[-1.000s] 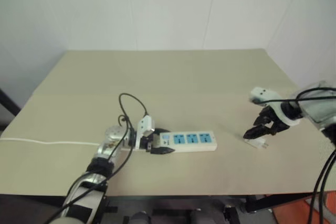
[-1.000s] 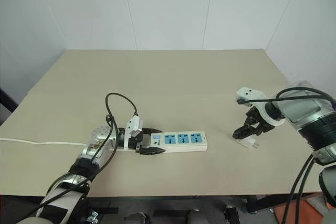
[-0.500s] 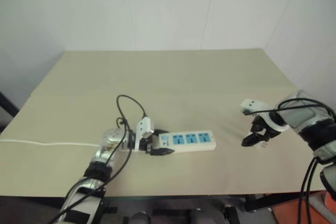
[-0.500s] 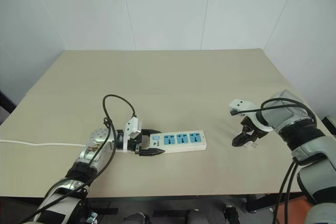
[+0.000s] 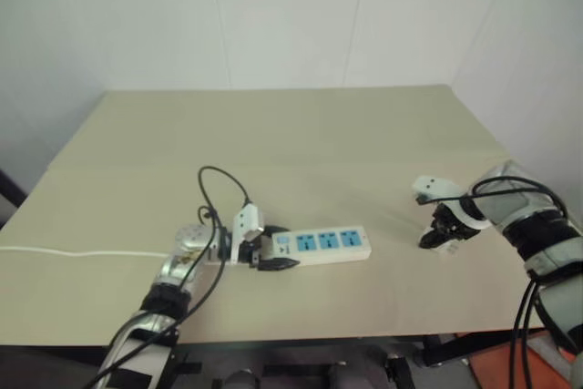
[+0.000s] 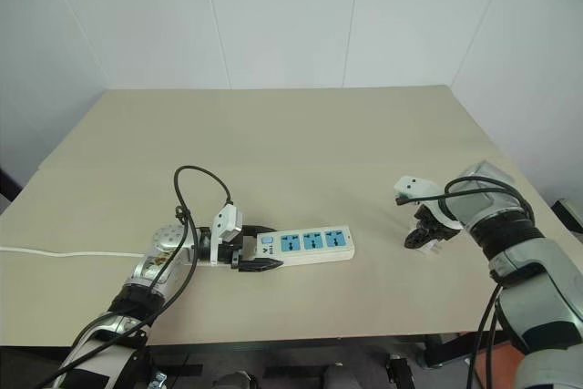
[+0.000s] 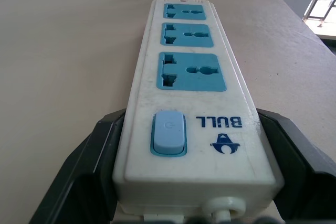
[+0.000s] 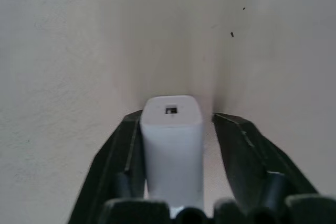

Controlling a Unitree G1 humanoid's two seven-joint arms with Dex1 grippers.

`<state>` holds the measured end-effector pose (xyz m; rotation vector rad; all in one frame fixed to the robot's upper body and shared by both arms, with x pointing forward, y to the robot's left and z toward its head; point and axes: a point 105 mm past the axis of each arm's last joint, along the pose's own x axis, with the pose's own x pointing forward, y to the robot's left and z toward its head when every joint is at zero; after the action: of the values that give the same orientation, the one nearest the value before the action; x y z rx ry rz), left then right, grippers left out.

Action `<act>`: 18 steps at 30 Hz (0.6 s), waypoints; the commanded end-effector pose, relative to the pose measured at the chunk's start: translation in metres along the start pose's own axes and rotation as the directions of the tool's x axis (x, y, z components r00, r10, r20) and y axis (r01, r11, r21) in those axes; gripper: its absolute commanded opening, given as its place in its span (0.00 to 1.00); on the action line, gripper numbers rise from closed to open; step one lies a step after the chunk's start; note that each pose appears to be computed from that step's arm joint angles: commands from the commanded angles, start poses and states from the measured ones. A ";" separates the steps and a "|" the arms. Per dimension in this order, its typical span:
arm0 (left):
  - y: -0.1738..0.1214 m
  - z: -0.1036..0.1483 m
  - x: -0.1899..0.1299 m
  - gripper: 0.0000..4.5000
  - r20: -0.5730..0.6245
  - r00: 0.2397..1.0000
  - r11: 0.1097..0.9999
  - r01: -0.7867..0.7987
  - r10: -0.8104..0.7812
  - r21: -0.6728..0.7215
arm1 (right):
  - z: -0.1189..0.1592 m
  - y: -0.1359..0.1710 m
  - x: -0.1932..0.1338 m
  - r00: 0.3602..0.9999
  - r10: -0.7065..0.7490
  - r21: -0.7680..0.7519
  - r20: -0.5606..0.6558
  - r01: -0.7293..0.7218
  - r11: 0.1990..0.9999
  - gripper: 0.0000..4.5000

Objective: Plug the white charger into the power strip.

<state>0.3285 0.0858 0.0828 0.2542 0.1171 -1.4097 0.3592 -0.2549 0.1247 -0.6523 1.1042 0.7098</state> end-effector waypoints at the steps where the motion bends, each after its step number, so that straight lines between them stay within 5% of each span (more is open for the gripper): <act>1: -0.004 -0.009 0.001 0.73 -0.033 0.999 0.999 0.016 -0.017 -0.027 | 0.001 0.002 0.001 1.000 0.007 -0.009 0.011 -0.006 1.000 0.25; 4: -0.003 -0.009 0.000 0.73 -0.036 0.999 0.999 0.017 -0.018 -0.027 | 0.010 0.001 -0.008 0.997 -0.020 -0.012 0.071 0.021 1.000 0.24; 7: -0.002 -0.011 -0.002 0.73 -0.050 0.998 0.999 0.026 -0.027 -0.027 | 0.056 0.008 -0.041 0.948 -0.031 -0.039 0.317 0.046 0.998 0.24; 10: 0.000 -0.010 -0.003 0.73 -0.059 0.998 0.999 0.035 -0.037 -0.023 | 0.100 0.022 -0.074 0.813 0.001 -0.055 0.582 0.038 0.998 0.24; 14: 0.006 -0.006 -0.006 0.73 -0.070 0.996 0.999 0.050 -0.050 -0.008 | 0.131 0.042 -0.093 0.614 0.053 -0.093 0.788 0.034 0.995 0.24; 18: 0.009 -0.003 -0.009 0.73 -0.072 0.995 0.998 0.066 -0.066 0.004 | 0.154 0.062 -0.100 0.323 0.067 -0.077 0.944 0.018 0.997 0.24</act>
<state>0.3372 0.0920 0.0886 0.2793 0.1378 -1.4531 0.3726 -0.1181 0.2363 -0.1871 0.0981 0.9914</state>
